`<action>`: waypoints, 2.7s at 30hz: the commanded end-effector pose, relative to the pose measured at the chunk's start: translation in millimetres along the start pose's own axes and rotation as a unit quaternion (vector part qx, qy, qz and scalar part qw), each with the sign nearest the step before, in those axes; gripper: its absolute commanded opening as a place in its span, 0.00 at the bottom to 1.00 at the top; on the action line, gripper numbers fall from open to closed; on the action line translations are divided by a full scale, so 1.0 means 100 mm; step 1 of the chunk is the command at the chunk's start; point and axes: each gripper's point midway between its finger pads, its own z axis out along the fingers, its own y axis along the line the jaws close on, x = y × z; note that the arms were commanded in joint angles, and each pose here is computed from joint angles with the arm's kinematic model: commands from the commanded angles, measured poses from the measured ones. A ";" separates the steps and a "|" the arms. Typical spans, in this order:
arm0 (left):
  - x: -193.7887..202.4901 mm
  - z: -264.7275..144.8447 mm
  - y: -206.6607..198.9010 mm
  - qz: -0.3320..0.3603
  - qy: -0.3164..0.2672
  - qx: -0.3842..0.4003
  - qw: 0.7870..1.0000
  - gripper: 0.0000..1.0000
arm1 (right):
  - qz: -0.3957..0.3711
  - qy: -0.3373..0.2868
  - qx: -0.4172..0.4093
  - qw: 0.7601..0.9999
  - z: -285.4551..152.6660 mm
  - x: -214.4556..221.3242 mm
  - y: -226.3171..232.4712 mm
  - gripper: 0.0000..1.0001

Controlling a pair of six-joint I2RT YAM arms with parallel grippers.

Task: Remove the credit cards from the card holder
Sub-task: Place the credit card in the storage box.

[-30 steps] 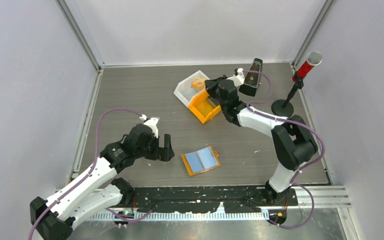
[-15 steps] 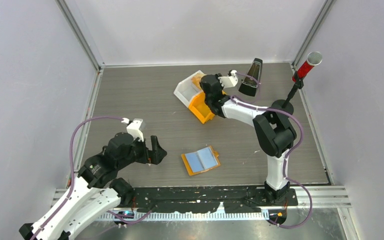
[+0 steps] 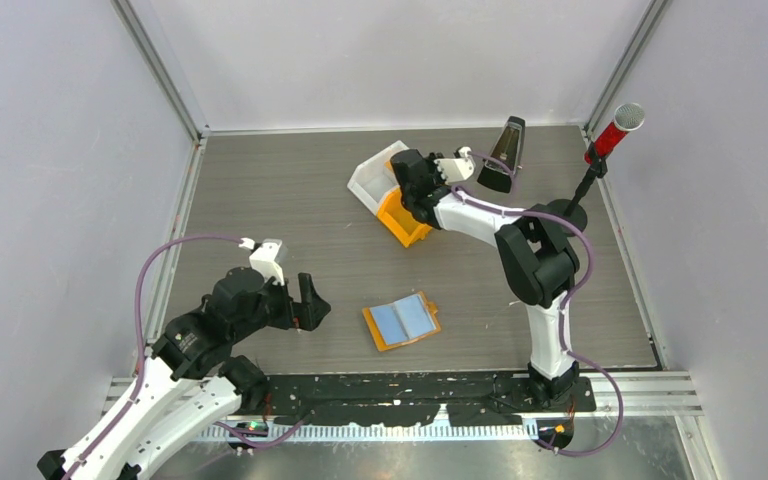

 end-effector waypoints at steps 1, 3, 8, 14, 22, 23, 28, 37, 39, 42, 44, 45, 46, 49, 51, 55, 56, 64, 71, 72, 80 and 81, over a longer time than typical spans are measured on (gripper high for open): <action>-0.08 -0.06 -0.03 0.006 -0.013 0.004 1.000 0.99 | 0.025 -0.046 0.008 0.999 0.02 -0.14 0.11 0.05; -0.09 -0.06 -0.03 0.005 -0.015 0.003 1.000 0.99 | 0.024 -0.047 0.010 0.999 0.06 -0.10 0.11 0.05; -0.09 -0.06 -0.02 0.005 -0.014 0.000 1.000 0.99 | 0.012 -0.039 0.014 0.999 0.13 0.00 0.17 0.05; -0.09 -0.06 0.01 0.004 -0.017 -0.006 1.000 0.99 | 0.009 -0.047 0.033 0.998 0.20 0.05 0.01 0.05; -0.12 -0.08 0.03 0.003 -0.029 -0.010 1.000 0.99 | 0.012 -0.043 0.035 0.998 0.30 0.13 0.03 0.05; -0.12 -0.08 0.03 0.003 -0.029 -0.010 1.000 0.99 | 0.011 -0.043 0.036 0.998 0.30 0.14 0.03 0.05; -0.12 -0.08 0.05 0.003 -0.029 -0.017 0.999 0.99 | 0.004 -0.044 0.034 0.998 0.36 0.17 0.06 0.05; -0.13 -0.08 0.07 0.000 -0.033 -0.022 0.999 0.99 | 0.003 -0.032 0.033 0.999 0.45 0.21 0.05 0.06; -0.14 -0.09 0.08 0.000 -0.035 -0.024 0.999 0.99 | 0.002 -0.028 0.031 0.999 0.46 0.21 0.07 0.08; -0.14 -0.09 0.09 -0.001 -0.036 -0.026 0.999 0.99 | -0.004 -0.022 0.028 0.999 0.47 0.19 0.10 0.15; -0.14 -0.09 0.08 -0.001 -0.036 -0.024 0.999 0.99 | -0.004 -0.016 0.025 1.000 0.47 0.19 0.13 0.18; -0.14 -0.09 0.08 -0.001 -0.038 -0.023 0.999 0.99 | -0.004 -0.014 0.026 1.000 0.47 0.19 0.13 0.21; -0.14 -0.09 0.08 -0.001 -0.037 -0.022 0.999 0.99 | -0.002 -0.013 0.027 1.000 0.46 0.19 0.13 0.22; -0.14 -0.09 0.07 0.001 -0.035 -0.021 0.999 0.99 | -0.003 -0.011 0.035 0.999 0.45 0.14 0.10 0.25; -0.14 -0.09 0.06 0.002 -0.034 -0.020 0.999 0.99 | -0.002 -0.011 0.036 0.999 0.43 0.08 0.11 0.26; -0.13 -0.08 0.07 0.002 -0.031 -0.022 0.999 0.99 | -0.005 -0.012 0.032 0.999 0.38 -0.12 0.21 0.27; -0.13 -0.08 0.07 0.001 -0.030 -0.023 0.999 0.99 | -0.007 -0.014 0.032 0.999 0.36 -0.20 0.25 0.28; -0.11 -0.06 0.10 0.003 -0.023 -0.033 0.999 0.99 | -0.037 0.002 -0.002 0.999 0.03 -0.65 0.57 0.37; -0.07 -0.04 0.05 0.002 -0.005 -0.023 1.000 0.99 | -0.126 0.121 -0.114 0.978 -0.61 -0.65 0.71 0.42; -0.07 -0.04 0.04 0.002 -0.002 -0.021 1.000 0.99 | -0.156 0.137 -0.121 0.971 -0.66 -0.59 0.59 0.42; 0.08 0.15 -0.07 -0.020 0.030 0.006 0.999 0.96 | -0.263 0.266 -0.207 0.904 -1.51 -0.50 0.00 0.43; 0.12 0.18 -0.12 -0.023 0.041 0.022 0.999 0.96 | -0.269 0.287 -0.208 0.896 -1.63 -0.45 -0.18 0.42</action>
